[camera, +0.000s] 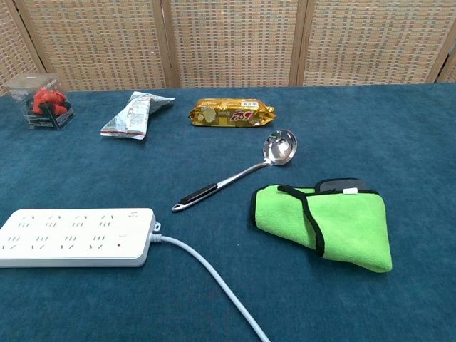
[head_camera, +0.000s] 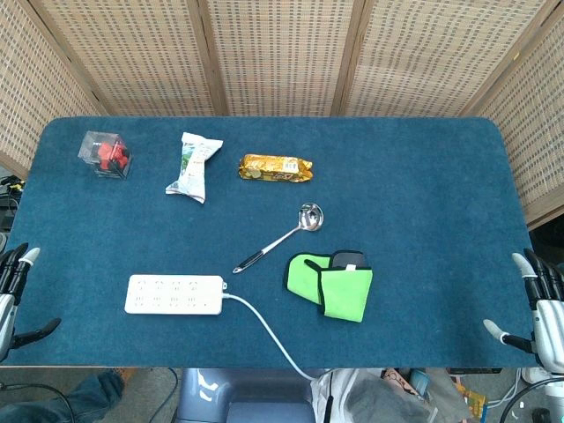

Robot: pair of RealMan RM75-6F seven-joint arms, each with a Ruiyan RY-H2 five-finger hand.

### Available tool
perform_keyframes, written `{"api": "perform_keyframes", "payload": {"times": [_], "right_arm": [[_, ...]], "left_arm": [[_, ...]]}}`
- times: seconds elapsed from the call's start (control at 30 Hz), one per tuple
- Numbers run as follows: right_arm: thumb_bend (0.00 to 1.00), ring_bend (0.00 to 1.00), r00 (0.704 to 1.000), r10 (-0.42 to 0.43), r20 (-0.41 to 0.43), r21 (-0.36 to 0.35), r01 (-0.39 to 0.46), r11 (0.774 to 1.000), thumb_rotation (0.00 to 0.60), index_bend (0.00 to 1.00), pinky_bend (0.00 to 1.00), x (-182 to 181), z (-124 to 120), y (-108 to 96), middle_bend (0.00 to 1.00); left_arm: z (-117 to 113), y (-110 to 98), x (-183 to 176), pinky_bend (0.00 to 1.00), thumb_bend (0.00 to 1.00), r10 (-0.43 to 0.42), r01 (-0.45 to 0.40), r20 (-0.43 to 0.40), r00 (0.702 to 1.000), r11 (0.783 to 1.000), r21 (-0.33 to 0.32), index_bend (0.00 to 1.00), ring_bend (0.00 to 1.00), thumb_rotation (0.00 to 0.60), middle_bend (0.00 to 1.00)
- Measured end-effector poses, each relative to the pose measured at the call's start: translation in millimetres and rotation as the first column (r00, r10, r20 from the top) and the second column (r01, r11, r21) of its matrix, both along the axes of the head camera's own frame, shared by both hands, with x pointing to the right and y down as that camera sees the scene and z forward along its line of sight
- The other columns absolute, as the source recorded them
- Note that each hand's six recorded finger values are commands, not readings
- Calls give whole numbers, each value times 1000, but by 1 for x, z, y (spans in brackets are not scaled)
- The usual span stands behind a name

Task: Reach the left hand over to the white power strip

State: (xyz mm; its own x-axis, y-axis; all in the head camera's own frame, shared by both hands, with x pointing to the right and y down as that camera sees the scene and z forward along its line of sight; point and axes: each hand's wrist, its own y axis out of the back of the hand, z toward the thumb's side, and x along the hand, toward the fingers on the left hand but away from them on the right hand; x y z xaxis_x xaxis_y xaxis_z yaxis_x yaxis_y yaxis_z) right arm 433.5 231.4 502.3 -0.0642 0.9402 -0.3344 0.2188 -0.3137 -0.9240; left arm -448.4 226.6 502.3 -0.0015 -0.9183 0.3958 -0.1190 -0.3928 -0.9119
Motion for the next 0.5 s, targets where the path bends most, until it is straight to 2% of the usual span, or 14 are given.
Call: {"api": "perform_keyframes", "payload": {"times": [0.23,0.27,0.3,0.33,0.37,0.4,0.43,0.47,0.5], "right_arm": [[0,0,1000,-3,0,-2,3,1000,600,0,0,-1,1,0,0],[0,0,1000,-3,1,-2,3,1000,600,0,0,-1,1,0,0],[0,0,1000,-2,1,-1,2,1000,600,0,0,-1,1,0,0],[0,0,1000,-3,2,-1,3,1000,600,0,0,-1,1,0,0],[0,0,1000,-3,3,-1,3,1000,600,0,0,-2,1,0,0],[0,0,1000,-2,2,-1,2,1000,600,0,0,-2,1,0,0],[0,0,1000,-2,2,-2,2,1000,600,0,0,-2,1,0,0],[0,0,1000,-2,2,-2,2,1000,600,0,0,-2,1,0,0],[0,0,1000,-1,2,-3,1,1000,600,0,0,-1,1,0,0]], "left_arm": [[0,0,2,0,0,12,-12,-12,1000,1000,-7,0,0,600,0],[1,0,2,0,0,17,-17,-15,1000,1000,-7,0,0,600,20],[1,0,3,3,8,21,-21,-19,1000,1000,-6,0,29,600,98],[1,-1,4,79,59,23,-23,-27,999,1000,-3,0,147,600,282],[2,-3,6,239,170,25,-25,-44,999,1000,4,0,321,600,504],[4,-4,8,378,277,26,-26,-57,998,1000,8,0,461,600,647],[7,-4,10,604,464,29,-29,-70,997,1000,10,0,635,600,779],[11,-5,13,773,639,37,-37,-91,995,999,11,0,751,600,865],[15,-6,16,854,724,45,-44,-107,993,999,8,0,808,600,909]]}}
